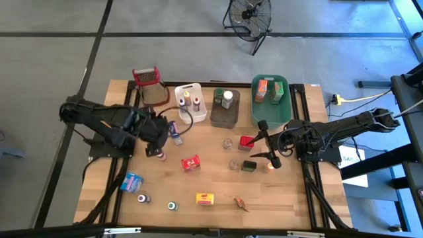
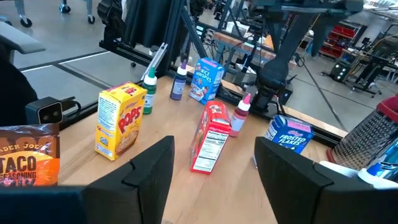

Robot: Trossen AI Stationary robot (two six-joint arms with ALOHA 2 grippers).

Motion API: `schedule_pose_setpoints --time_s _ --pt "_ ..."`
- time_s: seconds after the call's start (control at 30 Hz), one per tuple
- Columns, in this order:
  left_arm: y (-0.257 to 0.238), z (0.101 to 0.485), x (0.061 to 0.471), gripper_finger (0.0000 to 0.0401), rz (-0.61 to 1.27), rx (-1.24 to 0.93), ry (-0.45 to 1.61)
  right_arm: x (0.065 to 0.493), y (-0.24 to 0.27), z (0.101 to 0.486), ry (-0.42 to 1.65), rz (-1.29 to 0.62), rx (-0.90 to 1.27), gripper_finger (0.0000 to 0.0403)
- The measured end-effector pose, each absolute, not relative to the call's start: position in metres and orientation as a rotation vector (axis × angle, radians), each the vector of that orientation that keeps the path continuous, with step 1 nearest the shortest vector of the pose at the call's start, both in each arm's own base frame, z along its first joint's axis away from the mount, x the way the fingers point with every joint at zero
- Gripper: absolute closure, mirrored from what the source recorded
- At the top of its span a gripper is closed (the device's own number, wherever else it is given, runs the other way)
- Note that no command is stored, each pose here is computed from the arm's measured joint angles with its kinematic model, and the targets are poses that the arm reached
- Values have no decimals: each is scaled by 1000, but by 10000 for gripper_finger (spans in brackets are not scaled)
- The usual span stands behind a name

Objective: Pick & Place Kitchen Items
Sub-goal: Put the pink food coloring into the white bin

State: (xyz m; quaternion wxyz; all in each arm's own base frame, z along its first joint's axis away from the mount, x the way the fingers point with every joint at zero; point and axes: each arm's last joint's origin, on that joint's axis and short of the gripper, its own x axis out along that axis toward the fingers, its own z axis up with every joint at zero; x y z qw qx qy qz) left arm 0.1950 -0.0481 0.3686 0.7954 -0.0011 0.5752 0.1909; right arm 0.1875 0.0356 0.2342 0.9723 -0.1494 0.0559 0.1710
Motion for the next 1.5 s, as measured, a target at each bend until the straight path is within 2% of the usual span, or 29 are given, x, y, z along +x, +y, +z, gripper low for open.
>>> schedule_pose_setpoints --time_s 0.13,0.33,0.5,0.63,0.8,1.07,1.5 --pt "-64 366 191 67 383 24 1220 187 36 234 114 345 -301 178" --pt "-75 342 179 67 369 11 1251 187 36 234 117 343 -298 178" --pt "-84 322 174 67 280 -41 1130 187 36 234 117 343 -297 178" --pt "-91 291 161 67 252 -65 1102 187 36 234 117 343 -296 178" --pt "-92 260 139 67 269 -103 1085 187 36 234 117 343 -296 178" --pt "-84 239 120 67 250 -153 962 188 36 236 98 339 -294 178" --pt "-75 196 110 67 249 -151 920 188 36 237 90 339 -300 178"
